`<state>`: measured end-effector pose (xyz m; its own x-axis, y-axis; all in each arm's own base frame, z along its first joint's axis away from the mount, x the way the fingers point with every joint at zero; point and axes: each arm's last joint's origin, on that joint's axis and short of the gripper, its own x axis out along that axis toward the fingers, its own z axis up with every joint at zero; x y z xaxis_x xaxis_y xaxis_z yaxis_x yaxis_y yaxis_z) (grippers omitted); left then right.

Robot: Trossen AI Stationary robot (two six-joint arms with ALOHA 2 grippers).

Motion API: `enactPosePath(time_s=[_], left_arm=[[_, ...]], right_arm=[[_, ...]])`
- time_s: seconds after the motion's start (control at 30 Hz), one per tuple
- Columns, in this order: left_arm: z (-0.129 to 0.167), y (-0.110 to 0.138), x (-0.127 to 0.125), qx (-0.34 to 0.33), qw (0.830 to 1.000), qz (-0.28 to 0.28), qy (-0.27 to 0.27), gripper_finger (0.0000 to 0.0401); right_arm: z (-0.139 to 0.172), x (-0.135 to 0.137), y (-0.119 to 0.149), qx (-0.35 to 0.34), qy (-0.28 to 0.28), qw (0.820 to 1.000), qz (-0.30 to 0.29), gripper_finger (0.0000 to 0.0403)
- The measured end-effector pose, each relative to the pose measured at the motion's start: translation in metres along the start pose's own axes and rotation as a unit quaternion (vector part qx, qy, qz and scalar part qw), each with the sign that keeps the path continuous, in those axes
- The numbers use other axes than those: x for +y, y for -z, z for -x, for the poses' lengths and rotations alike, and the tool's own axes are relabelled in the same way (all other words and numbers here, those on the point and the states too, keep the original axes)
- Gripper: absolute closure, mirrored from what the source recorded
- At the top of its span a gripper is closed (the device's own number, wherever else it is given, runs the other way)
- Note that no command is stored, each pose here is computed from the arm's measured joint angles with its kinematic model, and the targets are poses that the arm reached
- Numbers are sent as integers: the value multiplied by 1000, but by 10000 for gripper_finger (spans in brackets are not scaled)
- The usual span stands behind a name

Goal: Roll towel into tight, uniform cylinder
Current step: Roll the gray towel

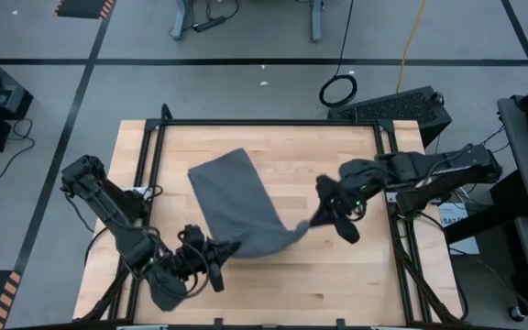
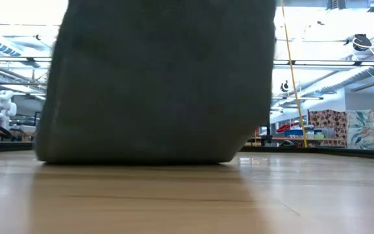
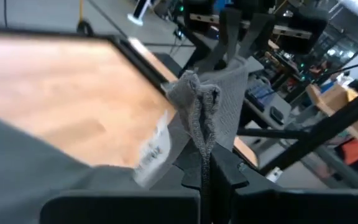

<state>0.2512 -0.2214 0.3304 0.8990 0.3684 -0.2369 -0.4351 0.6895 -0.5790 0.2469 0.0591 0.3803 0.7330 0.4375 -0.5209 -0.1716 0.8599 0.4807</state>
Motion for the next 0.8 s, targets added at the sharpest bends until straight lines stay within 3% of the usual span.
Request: enactPosePath(time_s=[0.23,0.37,0.5,0.63,0.73,0.8], left_arm=[[-1,52,-5,22,995,101,6,398],[-3,65,-19,20,989,139,42,399],[-6,69,-23,18,991,118,53,399],[-7,70,-17,-18,995,90,25,400],[-8,67,-12,-56,996,70,1,400],[-14,64,-10,-47,997,64,-4,400]], right_arm=[[5,0,16,110,-64,990,-55,402],[9,-1,22,151,-95,982,-69,402],[4,-3,20,140,-83,986,-36,402],[-15,-18,11,117,-36,992,0,402],[-29,-34,6,115,-10,993,4,402],[-34,-45,3,116,1,993,-4,402]])
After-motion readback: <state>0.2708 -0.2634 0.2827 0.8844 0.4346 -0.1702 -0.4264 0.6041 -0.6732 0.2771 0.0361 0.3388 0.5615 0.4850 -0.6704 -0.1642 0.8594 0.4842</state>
